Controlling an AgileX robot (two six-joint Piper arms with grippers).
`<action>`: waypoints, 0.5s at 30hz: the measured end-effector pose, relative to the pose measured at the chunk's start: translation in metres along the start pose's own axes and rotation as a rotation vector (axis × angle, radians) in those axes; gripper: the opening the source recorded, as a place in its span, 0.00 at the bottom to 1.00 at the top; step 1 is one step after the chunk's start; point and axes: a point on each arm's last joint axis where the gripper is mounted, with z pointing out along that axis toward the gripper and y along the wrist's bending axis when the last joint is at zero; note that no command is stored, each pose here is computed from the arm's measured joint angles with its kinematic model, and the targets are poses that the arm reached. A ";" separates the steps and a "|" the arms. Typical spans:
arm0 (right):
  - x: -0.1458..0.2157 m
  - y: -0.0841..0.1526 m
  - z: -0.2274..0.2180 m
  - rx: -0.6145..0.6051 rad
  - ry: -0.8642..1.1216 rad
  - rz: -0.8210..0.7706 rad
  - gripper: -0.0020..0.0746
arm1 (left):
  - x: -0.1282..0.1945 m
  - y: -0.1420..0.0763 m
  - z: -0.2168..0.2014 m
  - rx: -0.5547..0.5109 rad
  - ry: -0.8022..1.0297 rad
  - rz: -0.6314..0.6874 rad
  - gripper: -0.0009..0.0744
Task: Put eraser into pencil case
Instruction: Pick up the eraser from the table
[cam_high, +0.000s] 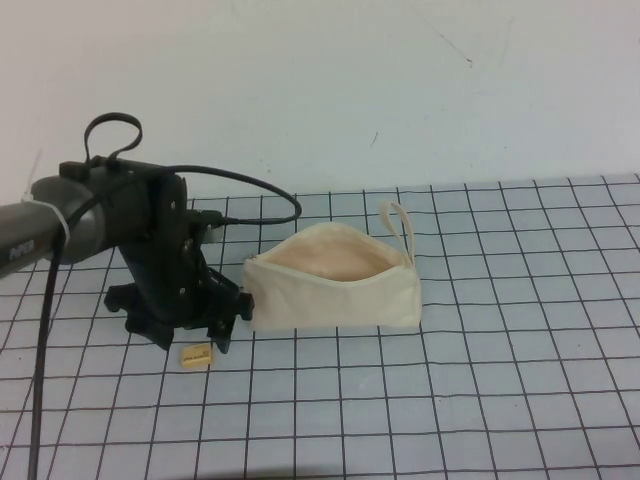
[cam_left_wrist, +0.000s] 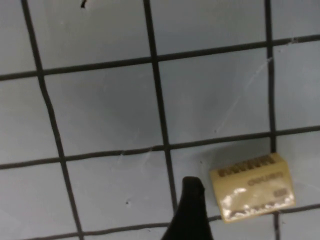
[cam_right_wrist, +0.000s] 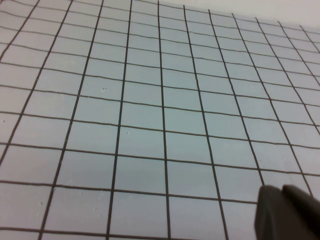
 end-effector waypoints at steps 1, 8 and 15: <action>0.000 0.000 0.000 0.000 0.000 0.000 0.02 | -0.001 0.000 0.002 -0.004 0.001 0.003 0.72; 0.000 0.000 0.000 0.000 0.000 0.000 0.02 | -0.002 0.001 0.012 -0.016 0.002 0.008 0.70; 0.000 0.000 0.000 0.000 0.000 0.000 0.02 | -0.001 0.001 0.022 -0.022 0.031 0.007 0.45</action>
